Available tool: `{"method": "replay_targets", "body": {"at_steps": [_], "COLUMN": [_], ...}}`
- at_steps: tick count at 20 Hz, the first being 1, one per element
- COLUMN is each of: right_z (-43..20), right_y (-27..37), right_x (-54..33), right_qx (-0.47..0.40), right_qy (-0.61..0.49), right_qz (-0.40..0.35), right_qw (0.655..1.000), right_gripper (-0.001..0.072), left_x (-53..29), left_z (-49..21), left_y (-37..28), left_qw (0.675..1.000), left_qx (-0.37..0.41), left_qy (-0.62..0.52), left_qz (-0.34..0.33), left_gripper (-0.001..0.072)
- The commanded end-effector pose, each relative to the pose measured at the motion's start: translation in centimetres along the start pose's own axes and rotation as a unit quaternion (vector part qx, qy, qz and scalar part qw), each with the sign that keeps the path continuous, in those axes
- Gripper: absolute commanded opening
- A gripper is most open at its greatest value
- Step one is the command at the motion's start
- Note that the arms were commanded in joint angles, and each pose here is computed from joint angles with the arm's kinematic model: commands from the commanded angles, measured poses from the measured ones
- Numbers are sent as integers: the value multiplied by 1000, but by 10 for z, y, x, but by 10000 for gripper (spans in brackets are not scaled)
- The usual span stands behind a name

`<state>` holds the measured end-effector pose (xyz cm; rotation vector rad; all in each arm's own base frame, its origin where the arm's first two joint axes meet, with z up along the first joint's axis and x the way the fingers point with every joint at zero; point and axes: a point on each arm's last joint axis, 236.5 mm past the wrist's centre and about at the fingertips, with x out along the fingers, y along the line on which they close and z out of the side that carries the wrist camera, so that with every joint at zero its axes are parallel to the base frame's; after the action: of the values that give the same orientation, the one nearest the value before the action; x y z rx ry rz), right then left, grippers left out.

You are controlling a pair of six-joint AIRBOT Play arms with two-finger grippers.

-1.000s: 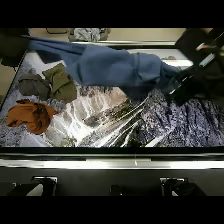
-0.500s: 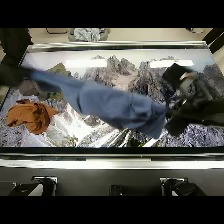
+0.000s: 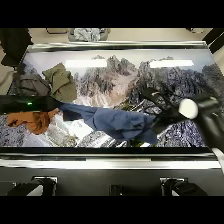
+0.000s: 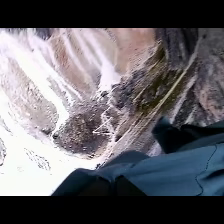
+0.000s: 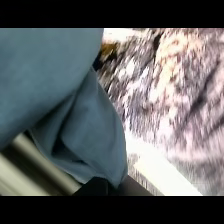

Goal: Fold the shirts.

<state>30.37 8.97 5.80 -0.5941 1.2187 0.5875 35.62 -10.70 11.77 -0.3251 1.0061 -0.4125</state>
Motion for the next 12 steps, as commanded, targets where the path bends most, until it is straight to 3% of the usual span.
{"method": "replay_targets", "body": {"at_steps": [1, 3, 6, 7, 8, 9, 10, 11, 12], "right_z": [51, 82, 106, 109, 110, 113, 115, 113, 107], "right_y": [-13, -38, -72, -74, -75, -74, -72, -73, -79], "right_x": [85, 122, 139, 138, 136, 131, 121, 107, 91], "right_qx": [58, 167, 309, 317, 307, 288, 254, 223, 209], "right_qy": [-45, -103, -174, -185, -192, -195, -198, -199, -195], "right_qz": [61, 107, 161, 171, 171, 172, 181, 189, 194], "right_qw": [995, 975, 921, 914, 916, 922, 929, 935, 938], "right_gripper": [49, 50, 52, 84, 200, 426, 612, 682, 687], "left_x": [78, 128, 176, 186, 191, 193, 188, 179, 166], "left_z": [-8, -19, -15, -7, 1, 13, 24, 35, 43], "left_y": [38, 70, 81, 76, 69, 62, 59, 60, 63], "left_qw": [996, 988, 971, 966, 963, 960, 959, 961, 964], "left_qx": [-70, -119, -201, -217, -225, -232, -233, -223, -209], "left_qy": [54, 97, 120, 115, 106, 94, 87, 81, 81], "left_qz": [-2, 1, -51, -77, -102, -124, -136, -142, -145], "left_gripper": [26, 27, 28, 28, 42, 250, 585, 677, 678]}}
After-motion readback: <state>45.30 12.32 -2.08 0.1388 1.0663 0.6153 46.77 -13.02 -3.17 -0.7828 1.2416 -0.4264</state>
